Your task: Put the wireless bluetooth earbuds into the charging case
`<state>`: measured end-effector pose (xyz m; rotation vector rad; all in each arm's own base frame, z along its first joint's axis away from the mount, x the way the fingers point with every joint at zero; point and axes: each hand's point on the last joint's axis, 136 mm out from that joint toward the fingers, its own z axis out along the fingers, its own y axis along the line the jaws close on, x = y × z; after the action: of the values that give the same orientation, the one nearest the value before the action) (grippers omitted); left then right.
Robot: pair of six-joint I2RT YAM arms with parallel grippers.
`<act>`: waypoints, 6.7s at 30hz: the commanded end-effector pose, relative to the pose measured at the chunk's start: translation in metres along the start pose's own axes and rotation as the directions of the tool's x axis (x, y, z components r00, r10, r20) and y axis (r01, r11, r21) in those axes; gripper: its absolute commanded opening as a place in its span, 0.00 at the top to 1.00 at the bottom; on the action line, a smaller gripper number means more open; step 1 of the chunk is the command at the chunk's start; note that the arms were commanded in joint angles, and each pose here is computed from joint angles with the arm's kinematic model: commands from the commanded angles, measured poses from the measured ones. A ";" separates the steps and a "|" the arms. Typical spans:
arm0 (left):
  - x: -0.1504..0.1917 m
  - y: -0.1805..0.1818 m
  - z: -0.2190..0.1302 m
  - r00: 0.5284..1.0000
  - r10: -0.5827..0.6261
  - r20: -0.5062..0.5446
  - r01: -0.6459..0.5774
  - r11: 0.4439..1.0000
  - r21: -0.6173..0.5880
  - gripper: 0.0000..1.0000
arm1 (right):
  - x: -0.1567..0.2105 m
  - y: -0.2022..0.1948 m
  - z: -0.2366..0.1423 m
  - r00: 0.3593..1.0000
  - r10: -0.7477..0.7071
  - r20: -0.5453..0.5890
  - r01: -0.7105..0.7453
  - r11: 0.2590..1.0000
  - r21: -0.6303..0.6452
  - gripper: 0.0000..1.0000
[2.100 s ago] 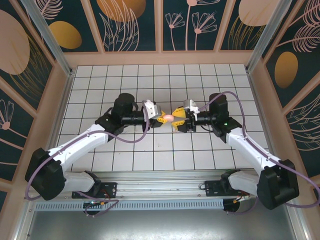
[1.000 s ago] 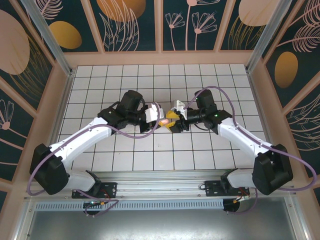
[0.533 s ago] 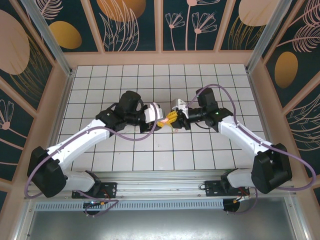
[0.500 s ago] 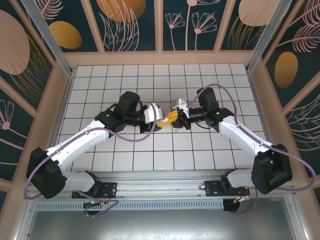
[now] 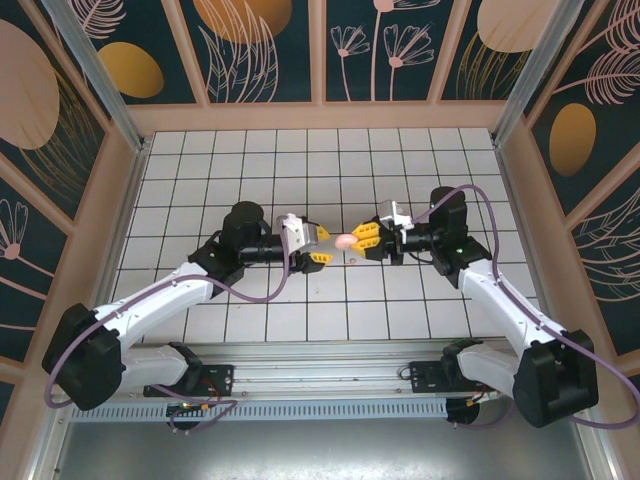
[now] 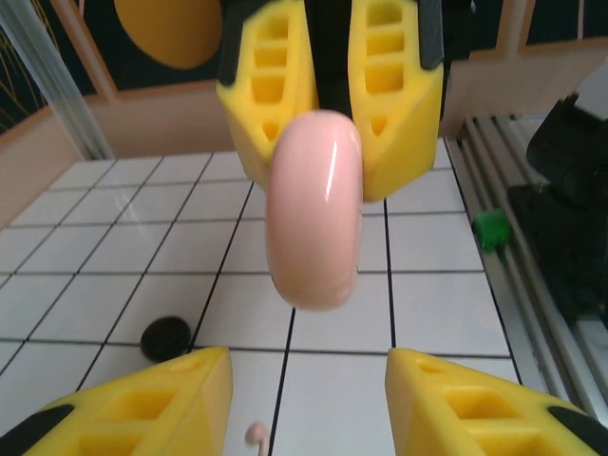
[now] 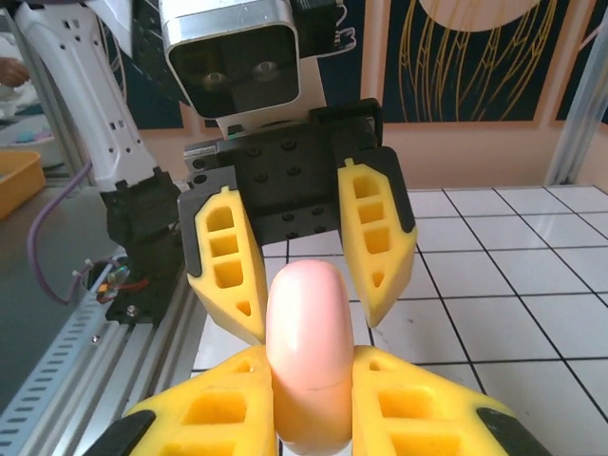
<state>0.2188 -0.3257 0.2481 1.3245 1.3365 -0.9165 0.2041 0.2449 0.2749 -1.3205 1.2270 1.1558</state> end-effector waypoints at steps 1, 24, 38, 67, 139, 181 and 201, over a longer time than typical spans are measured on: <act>-0.031 -0.006 -0.005 0.990 0.025 0.138 -0.032 0.998 0.045 0.54 | -0.013 0.010 -0.003 0.998 -0.039 0.053 0.042 0.998 -0.054 0.81; -0.045 -0.014 -0.004 0.976 -0.011 0.217 -0.016 0.992 0.123 0.61 | -0.027 0.007 0.012 0.994 -0.059 0.097 0.066 0.995 -0.070 0.80; -0.045 -0.009 -0.004 0.976 -0.004 0.217 -0.016 0.996 0.089 0.69 | -0.030 0.008 0.021 0.992 -0.051 0.114 0.059 0.996 -0.070 0.80; -0.027 -0.009 -0.001 0.994 0.047 0.099 -0.055 0.995 0.081 0.83 | -0.031 -0.043 0.012 0.992 0.028 0.126 -0.053 0.980 0.194 0.53; -0.036 -0.004 0.003 0.987 -0.013 0.161 0.000 0.997 0.082 0.85 | -0.037 -0.025 0.010 0.992 0.002 0.124 -0.018 0.992 0.125 0.57; 0.071 0.045 -0.020 0.956 -0.240 0.167 0.277 0.927 -0.254 0.88 | 0.099 -0.089 -0.026 0.269 0.931 0.246 -0.723 0.027 0.690 0.62; 0.069 0.045 -0.027 0.946 -0.246 0.209 0.298 0.913 -0.277 0.89 | 0.203 -0.059 0.004 0.049 0.979 0.198 -0.515 -0.145 0.845 0.66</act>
<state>0.2660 -0.2810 0.1778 0.8365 1.5375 -0.9374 0.2739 0.2344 0.0867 0.1815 2.8828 0.7378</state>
